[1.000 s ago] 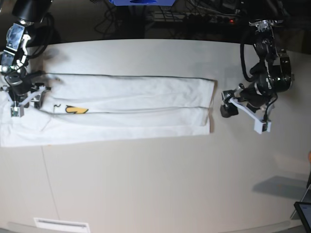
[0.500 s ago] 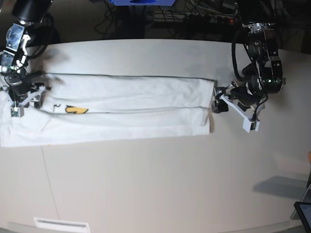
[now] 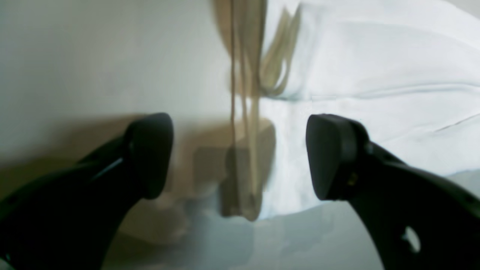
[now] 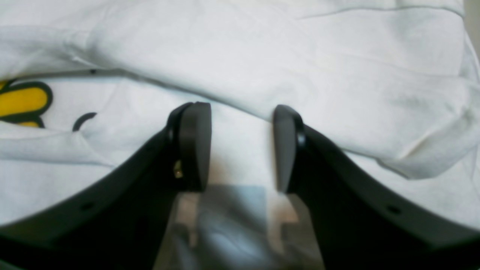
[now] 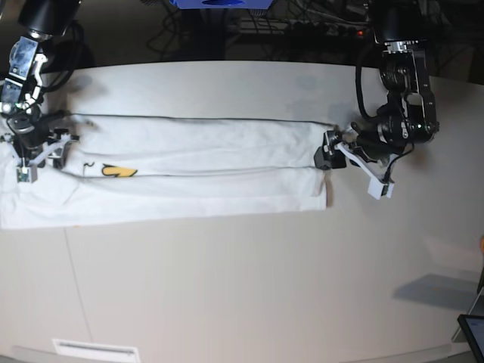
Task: Fold the T-shirt properly
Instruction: 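Grasp the end of the white shirt strip with the left gripper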
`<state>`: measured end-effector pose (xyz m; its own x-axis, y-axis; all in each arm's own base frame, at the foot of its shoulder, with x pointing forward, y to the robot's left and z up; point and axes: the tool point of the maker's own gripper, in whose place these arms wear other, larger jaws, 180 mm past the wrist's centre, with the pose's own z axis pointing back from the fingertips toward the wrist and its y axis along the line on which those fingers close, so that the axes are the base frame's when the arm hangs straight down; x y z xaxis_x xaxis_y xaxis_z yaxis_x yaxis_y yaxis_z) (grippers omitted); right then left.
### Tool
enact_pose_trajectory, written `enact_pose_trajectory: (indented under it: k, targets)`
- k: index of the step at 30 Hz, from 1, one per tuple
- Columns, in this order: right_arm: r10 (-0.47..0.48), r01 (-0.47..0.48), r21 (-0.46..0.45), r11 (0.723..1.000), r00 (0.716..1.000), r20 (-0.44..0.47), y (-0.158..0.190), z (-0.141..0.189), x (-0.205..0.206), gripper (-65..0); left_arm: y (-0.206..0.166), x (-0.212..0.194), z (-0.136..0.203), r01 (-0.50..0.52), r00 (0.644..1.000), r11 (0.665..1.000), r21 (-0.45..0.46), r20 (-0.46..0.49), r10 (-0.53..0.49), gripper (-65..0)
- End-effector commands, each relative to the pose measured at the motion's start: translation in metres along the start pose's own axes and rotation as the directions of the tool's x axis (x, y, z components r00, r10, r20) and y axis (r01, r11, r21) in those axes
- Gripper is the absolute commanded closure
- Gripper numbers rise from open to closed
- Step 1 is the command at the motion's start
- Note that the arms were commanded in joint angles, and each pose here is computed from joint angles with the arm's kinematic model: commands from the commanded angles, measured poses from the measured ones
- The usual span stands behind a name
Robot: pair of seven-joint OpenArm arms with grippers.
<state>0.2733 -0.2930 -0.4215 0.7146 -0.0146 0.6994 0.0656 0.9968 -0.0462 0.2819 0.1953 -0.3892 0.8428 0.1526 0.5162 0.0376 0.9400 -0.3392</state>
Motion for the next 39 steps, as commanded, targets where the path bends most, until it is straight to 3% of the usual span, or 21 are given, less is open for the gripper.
enact_pose_trajectory:
  k: [1, 14, 21, 39]
  targets:
    - [0.032, -0.034, -0.02, 0.999, 0.995, -0.095, -0.006, 0.002, -0.019, -26.4, -0.003, 0.011, 0.003, 0.024, 0.999, 1.0, -0.018, 0.034, -0.024, -54.3]
    - [0.031, -0.033, -0.019, 0.999, 0.995, -0.095, -0.005, 0.002, -0.019, -26.4, -0.003, 0.003, -0.019, -0.095, 0.995, 0.994, -0.06, 0.017, 0.096, -54.3]
    - [0.032, -0.034, -0.02, 0.999, 0.995, -0.095, -0.006, 0.002, -0.019, -26.4, -0.025, -0.005, -0.029, -0.064, 0.998, 0.993, -0.1, -0.024, 0.062, -54.3]
    - [0.031, -0.033, -0.019, 0.999, 0.995, -0.095, -0.005, 0.002, -0.019, -26.4, -0.035, -0.01, -0.036, -0.085, 0.996, 0.989, -0.119, -0.032, 0.081, -54.3]
